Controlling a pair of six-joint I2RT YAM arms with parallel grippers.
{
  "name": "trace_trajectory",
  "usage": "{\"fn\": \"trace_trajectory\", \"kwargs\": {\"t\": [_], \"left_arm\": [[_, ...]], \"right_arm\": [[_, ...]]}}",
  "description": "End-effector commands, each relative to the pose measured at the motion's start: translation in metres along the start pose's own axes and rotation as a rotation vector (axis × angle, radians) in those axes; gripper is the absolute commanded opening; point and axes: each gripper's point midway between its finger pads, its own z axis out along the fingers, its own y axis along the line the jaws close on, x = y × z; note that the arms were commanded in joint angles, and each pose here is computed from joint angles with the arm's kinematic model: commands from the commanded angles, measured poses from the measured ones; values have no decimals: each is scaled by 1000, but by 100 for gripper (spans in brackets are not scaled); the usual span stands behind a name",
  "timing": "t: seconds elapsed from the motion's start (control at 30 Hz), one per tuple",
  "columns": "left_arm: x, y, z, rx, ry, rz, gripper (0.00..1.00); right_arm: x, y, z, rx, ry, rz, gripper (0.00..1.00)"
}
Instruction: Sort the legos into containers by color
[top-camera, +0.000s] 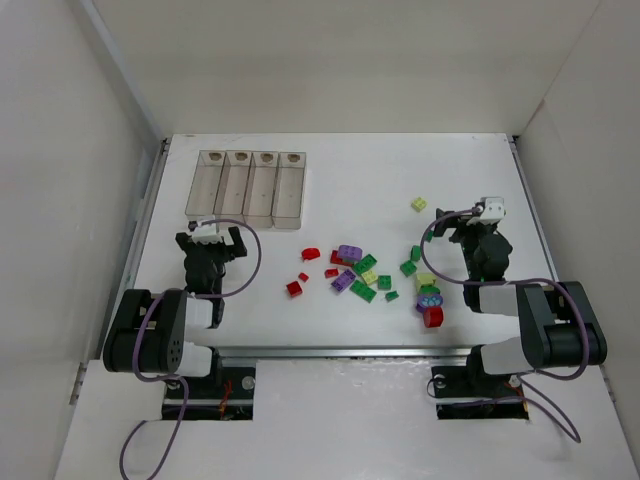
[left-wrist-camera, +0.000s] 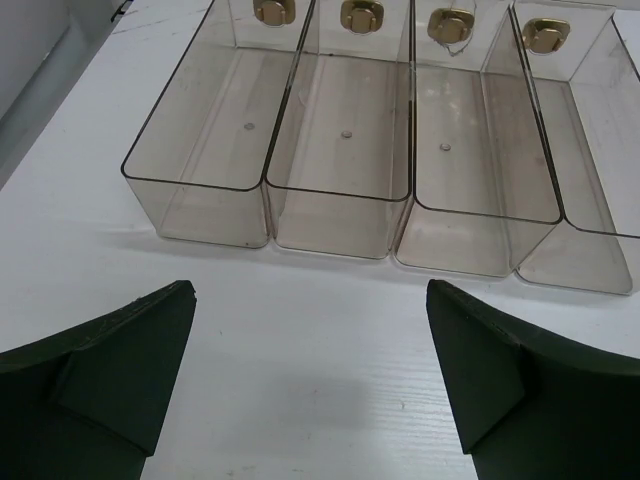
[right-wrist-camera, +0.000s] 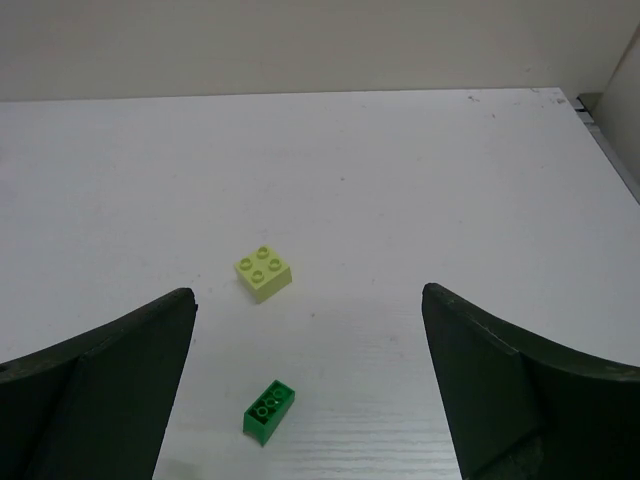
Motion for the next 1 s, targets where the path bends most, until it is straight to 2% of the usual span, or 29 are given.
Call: {"fn": "trace_trajectory", "kwargs": {"t": [0.0, 0.1, 0.17, 0.23, 0.27, 0.3, 0.33, 0.37, 0.4, 0.43, 0.47, 0.5, 0.53, 0.57, 0.6, 0.63, 0.67, 0.73, 0.83, 0.97], "left_arm": [[-62, -5, 7, 21, -225, -42, 100], [-62, -5, 7, 21, -225, -42, 100], [-65, -5, 7, 20, -237, -32, 100], [-64, -14, 4, 75, -238, -12, 100], [-76, -20, -1, 110, -265, 12, 100], [-84, -37, -1, 206, -248, 63, 100], [-85, -52, 11, 297, -117, 146, 100], [-113, -71, 6, 420, -143, 264, 100], [-126, -90, 3, 542, -141, 376, 100], [-172, -104, 6, 601, -231, 528, 100], [-166, -107, 4, 629, -165, 569, 100], [-172, -108, 8, 625, -158, 619, 100], [-178, -97, 17, 564, -134, 659, 100], [-177, -95, 27, 554, -79, 697, 100], [-176, -90, 34, 530, -34, 698, 100], [-172, -85, 41, 506, 20, 688, 100], [-190, -78, 51, 447, 40, 678, 100], [-161, -74, 60, 435, 199, 587, 100], [-148, -80, 66, 435, 272, 511, 100], [-145, -83, 68, 424, 293, 434, 100]], "right_arm": [[-29, 3, 8, -8, -96, -1, 100], [-33, -1, 10, 15, -83, 0, 100], [-52, 0, 31, 76, 51, -2, 100], [-83, 0, 46, 152, 88, -69, 100], [-126, 4, 58, 170, 64, -115, 100], [-138, 4, 64, 188, 75, -234, 100], [-154, -3, 66, 259, 74, -288, 100], [-198, 7, 75, 276, 14, -309, 100], [-188, 1, 82, 306, 99, -362, 100], [-194, 2, 86, 323, 122, -370, 100], [-198, 2, 91, 336, 144, -349, 100], [-207, 9, 91, 297, 208, -343, 100], [-182, 21, 101, 176, 311, -343, 100], [-149, 51, 106, -116, 470, -310, 100], [-148, 54, 106, -161, 469, -282, 100], [-110, 52, 106, -152, 633, -250, 100], [-87, 46, 104, -129, 727, -262, 100], [-43, 30, 94, -62, 896, -293, 98], [2, 40, 85, -126, 975, -251, 96], [44, 40, 80, -147, 1082, -247, 94]]}}
